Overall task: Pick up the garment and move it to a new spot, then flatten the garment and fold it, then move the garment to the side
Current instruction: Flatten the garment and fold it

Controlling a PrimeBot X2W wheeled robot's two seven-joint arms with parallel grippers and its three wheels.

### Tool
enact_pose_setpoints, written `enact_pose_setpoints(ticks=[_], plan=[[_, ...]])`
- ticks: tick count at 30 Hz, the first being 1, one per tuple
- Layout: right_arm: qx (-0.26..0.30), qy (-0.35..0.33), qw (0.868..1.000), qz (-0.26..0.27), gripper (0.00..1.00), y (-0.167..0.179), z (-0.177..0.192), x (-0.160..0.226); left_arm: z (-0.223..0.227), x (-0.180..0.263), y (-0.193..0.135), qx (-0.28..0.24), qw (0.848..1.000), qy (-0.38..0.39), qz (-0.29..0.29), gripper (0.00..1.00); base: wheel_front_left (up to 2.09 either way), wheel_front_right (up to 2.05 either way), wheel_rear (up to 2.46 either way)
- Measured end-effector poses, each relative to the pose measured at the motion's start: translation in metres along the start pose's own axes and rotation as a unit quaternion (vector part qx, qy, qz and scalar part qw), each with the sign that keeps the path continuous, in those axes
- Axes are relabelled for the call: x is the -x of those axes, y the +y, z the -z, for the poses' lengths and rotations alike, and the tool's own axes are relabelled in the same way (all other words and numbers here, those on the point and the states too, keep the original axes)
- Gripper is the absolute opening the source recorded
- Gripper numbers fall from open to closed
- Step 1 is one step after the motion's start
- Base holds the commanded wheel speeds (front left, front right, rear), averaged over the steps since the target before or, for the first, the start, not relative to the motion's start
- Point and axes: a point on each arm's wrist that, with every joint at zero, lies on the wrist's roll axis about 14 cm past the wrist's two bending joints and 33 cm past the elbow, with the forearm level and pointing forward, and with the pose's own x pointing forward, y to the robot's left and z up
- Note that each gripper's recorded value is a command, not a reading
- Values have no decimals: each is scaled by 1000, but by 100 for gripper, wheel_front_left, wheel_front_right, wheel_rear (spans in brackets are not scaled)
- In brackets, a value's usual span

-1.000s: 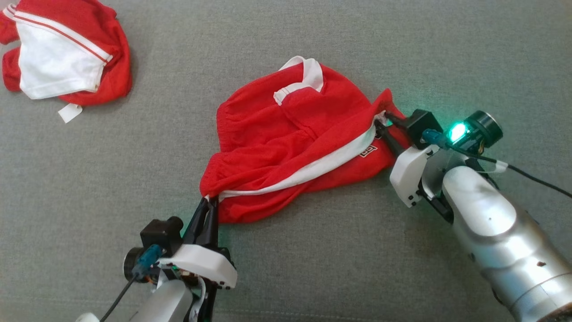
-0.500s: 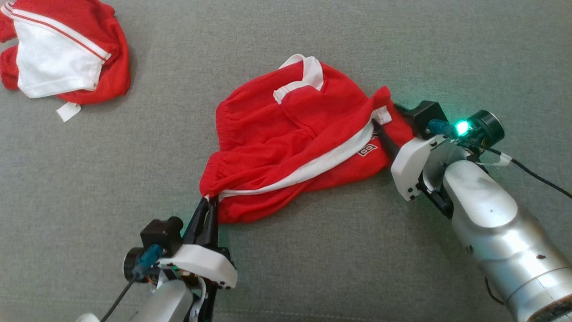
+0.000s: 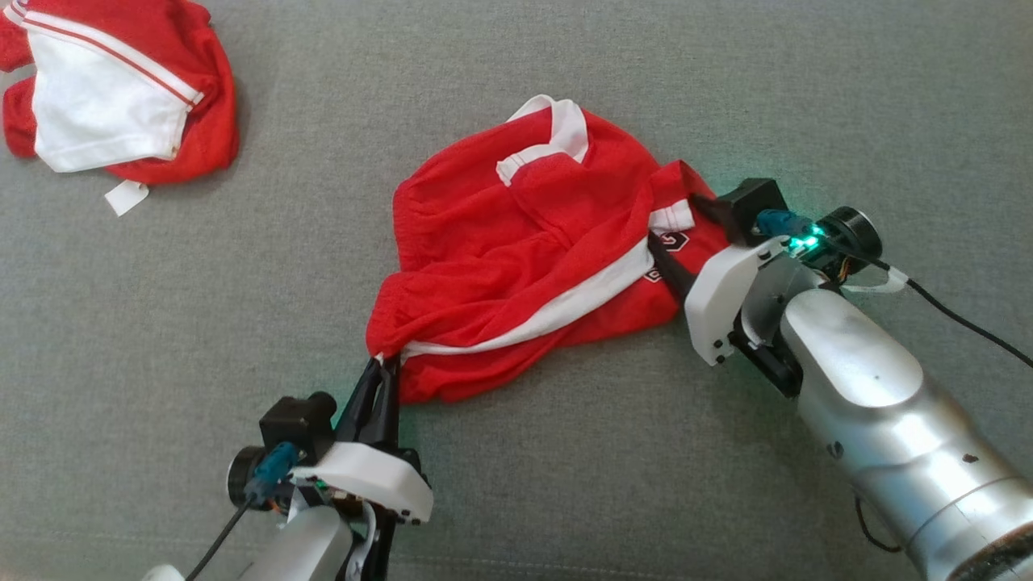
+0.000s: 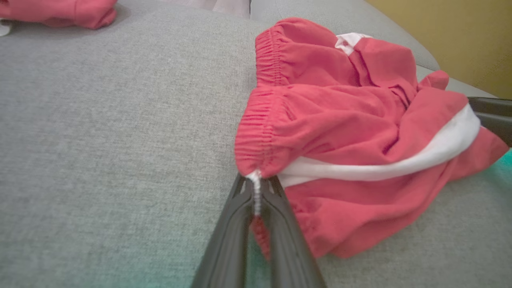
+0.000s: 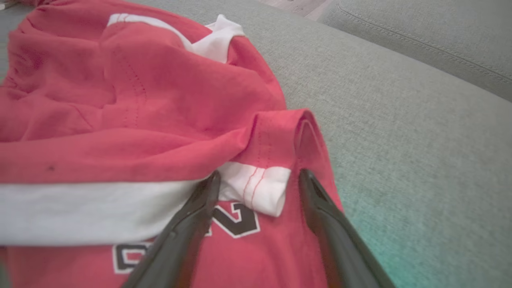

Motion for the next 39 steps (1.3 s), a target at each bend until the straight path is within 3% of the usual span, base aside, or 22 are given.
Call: enact_pose_setpoints(ticks=[3,10,13,15,17,22,28,34,39], plan=[[-1,1,1000,-7,92,2,0,0,-1,-1,0,-1,1000,-1,0,0,0,0,0],[10,-9,1000,-11,88,4,-7,1,-6,-4,-2,-4,1000,-8,5,0,0,0,0],[6,-8,1000,-13,68,5,-7,1,-5,-4,-3,-5,1000,-8,6,0,0,0,0],[4,-1,1000,-16,61,7,-4,1,-5,-5,-3,-3,1000,-7,6,0,0,0,0],[3,-2,1000,-19,44,9,-4,1,-4,-5,-2,-1,1000,-5,5,0,0,0,0],[-3,-3,1000,-19,19,8,-4,3,-5,-5,-2,-2,1000,-6,4,0,0,0,0],[-32,-41,999,1,1,-5,-22,11,-22,-3,-5,-7,999,-34,8,0,0,0,0],[-75,-119,990,23,0,-18,-56,43,-73,7,-14,-27,993,-115,26,0,0,0,0],[-88,-188,977,45,0,-29,-83,92,-129,28,-31,-49,977,-202,54,0,0,0,0]])
